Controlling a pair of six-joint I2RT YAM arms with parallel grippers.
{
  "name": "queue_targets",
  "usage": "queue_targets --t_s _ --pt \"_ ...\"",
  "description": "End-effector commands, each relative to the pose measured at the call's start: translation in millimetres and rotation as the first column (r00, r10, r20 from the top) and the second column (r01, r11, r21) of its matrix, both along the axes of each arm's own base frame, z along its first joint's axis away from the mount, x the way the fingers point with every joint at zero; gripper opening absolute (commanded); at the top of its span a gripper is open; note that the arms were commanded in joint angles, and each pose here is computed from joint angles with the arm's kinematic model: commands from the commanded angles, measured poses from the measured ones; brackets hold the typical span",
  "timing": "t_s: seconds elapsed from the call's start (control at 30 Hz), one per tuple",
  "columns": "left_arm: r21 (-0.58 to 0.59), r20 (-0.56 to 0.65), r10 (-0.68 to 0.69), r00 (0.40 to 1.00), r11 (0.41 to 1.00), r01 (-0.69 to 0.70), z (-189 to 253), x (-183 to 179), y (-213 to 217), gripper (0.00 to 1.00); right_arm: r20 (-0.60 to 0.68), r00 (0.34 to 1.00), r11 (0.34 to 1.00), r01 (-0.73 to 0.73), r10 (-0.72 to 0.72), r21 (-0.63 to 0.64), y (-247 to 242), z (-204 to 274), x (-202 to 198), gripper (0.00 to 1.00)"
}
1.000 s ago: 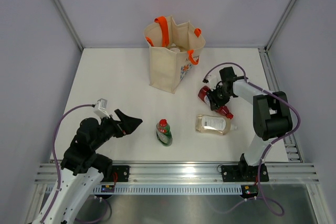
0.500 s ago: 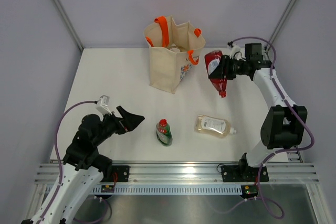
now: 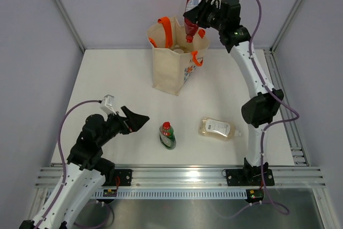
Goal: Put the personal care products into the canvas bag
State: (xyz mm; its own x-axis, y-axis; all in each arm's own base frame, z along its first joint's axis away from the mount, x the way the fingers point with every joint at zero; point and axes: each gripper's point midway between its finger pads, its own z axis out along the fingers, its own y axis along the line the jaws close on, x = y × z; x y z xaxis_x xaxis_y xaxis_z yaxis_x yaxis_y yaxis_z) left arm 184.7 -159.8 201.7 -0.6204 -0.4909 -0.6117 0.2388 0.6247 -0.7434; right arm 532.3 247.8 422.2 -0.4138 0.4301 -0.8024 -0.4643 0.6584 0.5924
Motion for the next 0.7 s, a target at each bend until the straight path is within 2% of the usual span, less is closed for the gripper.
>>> queue_targets --t_s 0.0,0.17,0.2,0.23,0.27,0.37,0.4,0.47,0.5,0.6,0.63,0.67 --pt "0.005 0.073 -0.036 0.997 0.999 0.036 10.2 4.4 -4.9 0.99 0.194 0.965 0.974 0.141 -0.175 0.18 8.8 51.6 46.3 0.0" --pt "0.036 0.073 -0.053 0.996 0.998 0.051 7.6 3.3 -4.7 0.99 0.283 0.936 0.974 0.172 -0.208 0.145 35.8 30.8 76.1 0.0" --pt "0.039 0.072 -0.054 0.996 0.998 0.051 7.6 2.6 -4.3 0.99 0.268 0.946 0.981 0.16 -0.185 0.115 46.3 10.9 80.2 0.01" --pt "0.041 0.072 -0.055 0.996 0.998 0.052 7.6 2.1 -4.1 0.99 0.315 0.934 0.984 0.142 -0.169 0.106 50.4 13.3 79.8 0.06" --pt "0.045 0.075 -0.059 0.995 0.997 0.056 8.6 1.5 -4.1 0.99 0.319 0.935 0.988 0.147 -0.151 0.037 53.4 -9.5 84.4 0.17" --pt "0.061 0.074 -0.074 0.995 0.996 0.069 8.2 -1.3 -3.9 0.99 0.377 0.923 0.993 0.105 -0.079 -0.049 59.8 -13.3 73.1 0.36" --pt "0.063 0.072 -0.089 0.993 0.994 0.084 8.0 -3.7 -5.1 0.99 0.376 0.924 0.993 0.097 -0.063 -0.07 58.7 -13.9 66.9 0.56" --pt "0.074 0.087 -0.106 0.991 0.992 0.1 13.8 -6.1 -5.5 0.99 0.405 0.914 0.984 0.085 -0.014 -0.159 57.3 -18.0 59.6 0.81" --pt "0.081 0.085 -0.113 0.99 0.991 0.106 15.0 -7.7 -5.4 0.99 0.434 0.901 0.982 0.067 0.016 -0.175 56.3 -1.6 47.4 0.99" --pt "0.098 0.101 -0.127 0.987 0.988 0.117 26.6 -10.7 -4.5 0.99 0.481 0.87 0.952 0.047 0.109 -0.302 49.3 17.2 22.3 0.99" --pt "0.107 0.09 -0.118 0.989 0.988 0.109 27.4 -10.0 -2.9 0.99 0.458 0.876 0.937 0.021 0.15 -0.348 46.3 14.2 13.7 1.0" --pt "0.117 0.107 -0.114 0.988 0.988 0.101 40.4 -9.2 -1.2 0.99 0.501 0.845 0.921 0.029 0.185 -0.388 37.5 32.5 2.2 0.99"
